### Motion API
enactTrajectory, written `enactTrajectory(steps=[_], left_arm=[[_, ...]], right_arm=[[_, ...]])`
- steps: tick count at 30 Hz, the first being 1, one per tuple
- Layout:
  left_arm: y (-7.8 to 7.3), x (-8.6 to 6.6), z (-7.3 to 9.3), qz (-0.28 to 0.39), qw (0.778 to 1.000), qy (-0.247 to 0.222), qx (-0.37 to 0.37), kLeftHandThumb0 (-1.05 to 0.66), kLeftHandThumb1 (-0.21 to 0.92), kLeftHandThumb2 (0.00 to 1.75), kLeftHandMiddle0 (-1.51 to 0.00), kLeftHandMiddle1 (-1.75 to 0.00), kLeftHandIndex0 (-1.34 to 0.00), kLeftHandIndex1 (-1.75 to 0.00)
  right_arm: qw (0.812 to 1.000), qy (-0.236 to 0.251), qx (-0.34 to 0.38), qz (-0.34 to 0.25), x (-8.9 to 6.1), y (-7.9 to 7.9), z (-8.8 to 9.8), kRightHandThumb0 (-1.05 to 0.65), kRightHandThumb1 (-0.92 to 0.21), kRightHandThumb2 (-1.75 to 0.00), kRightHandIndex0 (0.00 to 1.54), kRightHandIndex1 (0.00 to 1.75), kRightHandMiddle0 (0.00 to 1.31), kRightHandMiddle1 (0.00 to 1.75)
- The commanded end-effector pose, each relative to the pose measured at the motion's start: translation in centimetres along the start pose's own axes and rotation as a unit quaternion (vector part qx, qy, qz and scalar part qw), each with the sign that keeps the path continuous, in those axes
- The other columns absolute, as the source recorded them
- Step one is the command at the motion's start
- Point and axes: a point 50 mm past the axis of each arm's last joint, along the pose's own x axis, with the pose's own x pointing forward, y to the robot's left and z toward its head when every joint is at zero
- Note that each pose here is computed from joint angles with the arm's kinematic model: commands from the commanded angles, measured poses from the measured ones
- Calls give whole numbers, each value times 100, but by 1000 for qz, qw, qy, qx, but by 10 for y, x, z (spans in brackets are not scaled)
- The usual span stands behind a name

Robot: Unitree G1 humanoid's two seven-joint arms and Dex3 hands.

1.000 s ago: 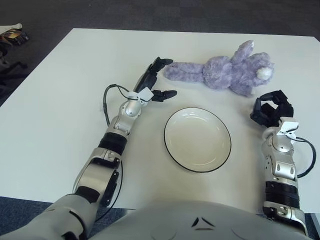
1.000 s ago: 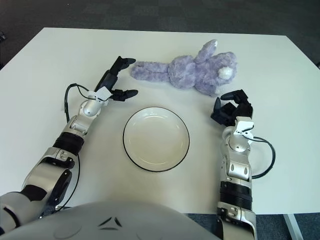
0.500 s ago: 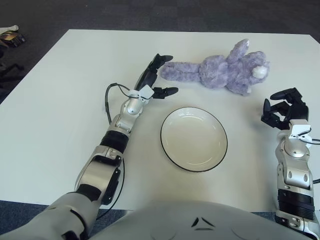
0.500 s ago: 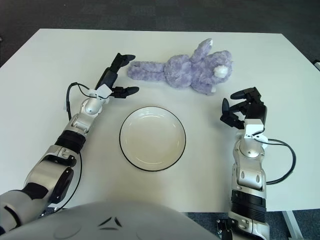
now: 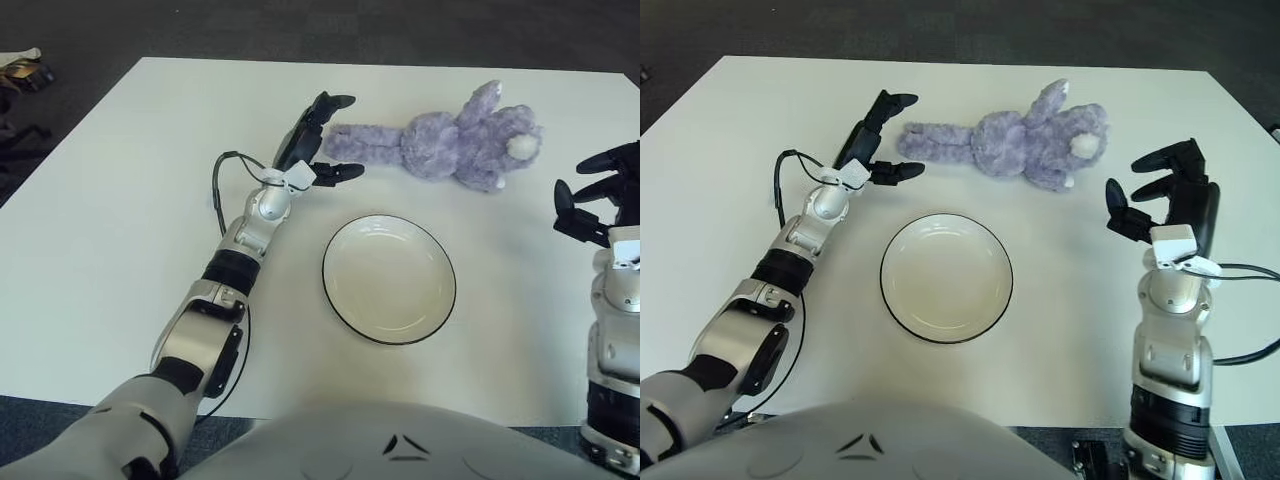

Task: Put the doll into the plate.

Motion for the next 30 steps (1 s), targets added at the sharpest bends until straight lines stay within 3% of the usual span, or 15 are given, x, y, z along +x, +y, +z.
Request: enactTrajectory(steps=[1, 2, 4, 5, 10, 20, 30], left_arm=[[1, 10, 10, 0, 1000, -22, 16, -83, 69, 43, -15, -69, 0, -95], [0, 11, 12, -2, 1000, -24, 16, -82, 68, 44, -14, -70, 0, -95], [-1, 13, 14, -7, 999, -27, 17, -81, 66, 46, -14, -72, 0, -95], [-1, 14, 15, -12, 999, -28, 19, -81, 65, 47, -14, -72, 0, -95], [-2, 17, 18, -28, 999, -28, 28, -83, 65, 49, -12, -73, 0, -91], [-7, 29, 23, -58, 997, -21, 53, -85, 69, 47, -8, -65, 0, -76], [-18, 48, 30, -105, 992, -19, 62, -92, 77, 36, -4, -50, 0, -54]], right_arm=[[999, -13, -40, -10, 3, -1, -1, -13, -76, -65, 32, 148, 28, 167], [999, -13, -45, -11, 4, 0, -1, -18, -78, -62, 28, 146, 30, 166], [998, -14, -55, -13, 6, 2, -2, -27, -48, -86, 19, 135, 13, 157], [998, -19, -64, -11, 9, 4, -1, -29, -39, -94, 16, 132, 8, 154], [996, -36, -87, 5, 13, 8, 2, -34, -21, -107, 8, 116, 1, 137], [994, -50, -90, 41, 14, 8, 3, -42, -22, -104, 6, 100, 0, 120], [990, -62, -110, 64, 20, 12, 0, -48, -28, -97, 6, 109, 0, 121]])
